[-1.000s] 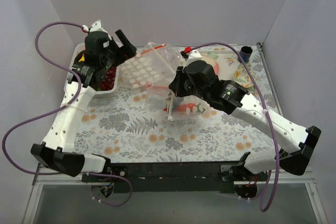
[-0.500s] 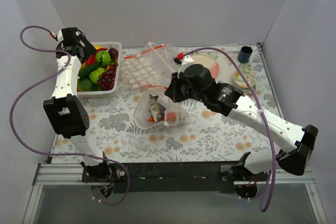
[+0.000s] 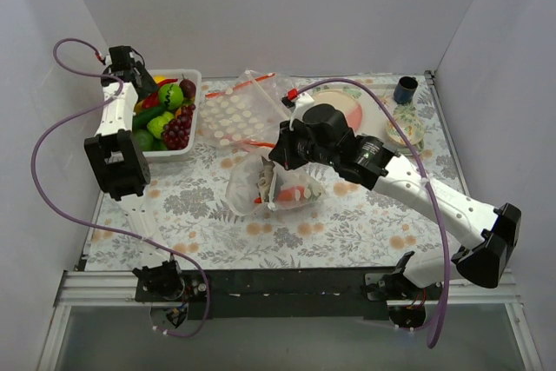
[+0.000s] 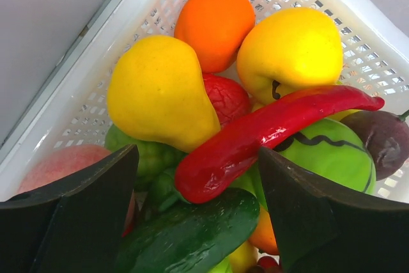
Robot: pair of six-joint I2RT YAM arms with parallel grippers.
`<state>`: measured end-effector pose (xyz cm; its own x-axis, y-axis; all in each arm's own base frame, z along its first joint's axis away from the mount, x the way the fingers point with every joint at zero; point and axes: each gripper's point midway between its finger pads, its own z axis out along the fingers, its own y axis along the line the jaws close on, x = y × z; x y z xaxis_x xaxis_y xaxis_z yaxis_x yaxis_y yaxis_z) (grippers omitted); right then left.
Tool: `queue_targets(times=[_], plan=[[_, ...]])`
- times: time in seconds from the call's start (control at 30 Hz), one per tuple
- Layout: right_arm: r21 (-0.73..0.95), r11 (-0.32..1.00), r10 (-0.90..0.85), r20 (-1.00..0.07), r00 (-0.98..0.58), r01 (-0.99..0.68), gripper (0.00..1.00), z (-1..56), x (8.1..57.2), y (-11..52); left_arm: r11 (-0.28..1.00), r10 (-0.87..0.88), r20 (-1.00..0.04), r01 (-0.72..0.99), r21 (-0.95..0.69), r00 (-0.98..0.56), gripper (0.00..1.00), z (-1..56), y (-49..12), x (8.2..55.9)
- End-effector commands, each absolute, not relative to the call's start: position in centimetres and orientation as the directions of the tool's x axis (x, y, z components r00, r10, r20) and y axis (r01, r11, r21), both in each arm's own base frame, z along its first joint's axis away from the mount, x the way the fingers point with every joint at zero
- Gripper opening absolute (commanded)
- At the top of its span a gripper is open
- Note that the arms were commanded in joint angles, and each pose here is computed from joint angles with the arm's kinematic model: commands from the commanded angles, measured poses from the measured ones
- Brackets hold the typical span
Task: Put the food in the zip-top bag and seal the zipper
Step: Pick up the fake fruit from the bin.
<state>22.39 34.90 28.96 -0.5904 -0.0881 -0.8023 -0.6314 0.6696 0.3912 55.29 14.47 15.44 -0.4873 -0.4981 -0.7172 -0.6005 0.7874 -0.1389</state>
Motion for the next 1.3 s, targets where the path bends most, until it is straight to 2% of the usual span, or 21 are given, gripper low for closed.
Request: queue_targets(times=[0.0, 0.2, 0.37, 0.57, 1.0, 1.1, 1.27], plan=[[0.397, 0.632, -0.072, -0.825, -0.560, -0.666, 0.01, 29.8, 22.8, 36.0, 0.802, -0.456, -0.757, -0.585, -0.121, -0.468, 0.74, 17.5, 15.0, 55.1], [0.399, 0.635, -0.068, -0.824, -0.563, -0.661, 0.01, 29.6, 23.0, 35.9, 0.813, -0.462, -0.742, -0.566, -0.136, -0.485, 0.73, 16.6, 13.6, 54.8], [0.404, 0.635, -0.072, -0.818, -0.571, -0.659, 0.01, 29.2, 23.0, 36.2, 0.827, -0.442, -0.781, -0.537, -0.165, -0.442, 0.74, 19.2, 13.3, 54.7], [0.417, 0.618, -0.081, -0.809, -0.582, -0.667, 0.01, 29.2, 22.7, 36.6, 0.820, -0.443, -0.783, -0.551, -0.156, -0.437, 0.74, 19.4, 13.2, 54.1], [0.415, 0.628, -0.084, -0.805, -0.587, -0.658, 0.01, 29.2, 23.0, 36.7, 0.868, -0.408, -0.842, -0.435, -0.238, -0.353, 0.82, 25.4, 10.6, 54.9], [0.414, 0.630, -0.084, -0.805, -0.587, -0.657, 0.01, 29.2, 23.1, 36.8, 0.883, -0.390, -0.835, -0.414, -0.220, -0.387, 0.84, 24.9, 8.5, 55.5], [0.415, 0.631, -0.084, -0.804, -0.589, -0.655, 0.01, 29.2, 23.1, 36.8, 0.868, -0.378, -0.820, -0.474, -0.151, -0.431, 0.84, 22.9, 6.8, 55.9]])
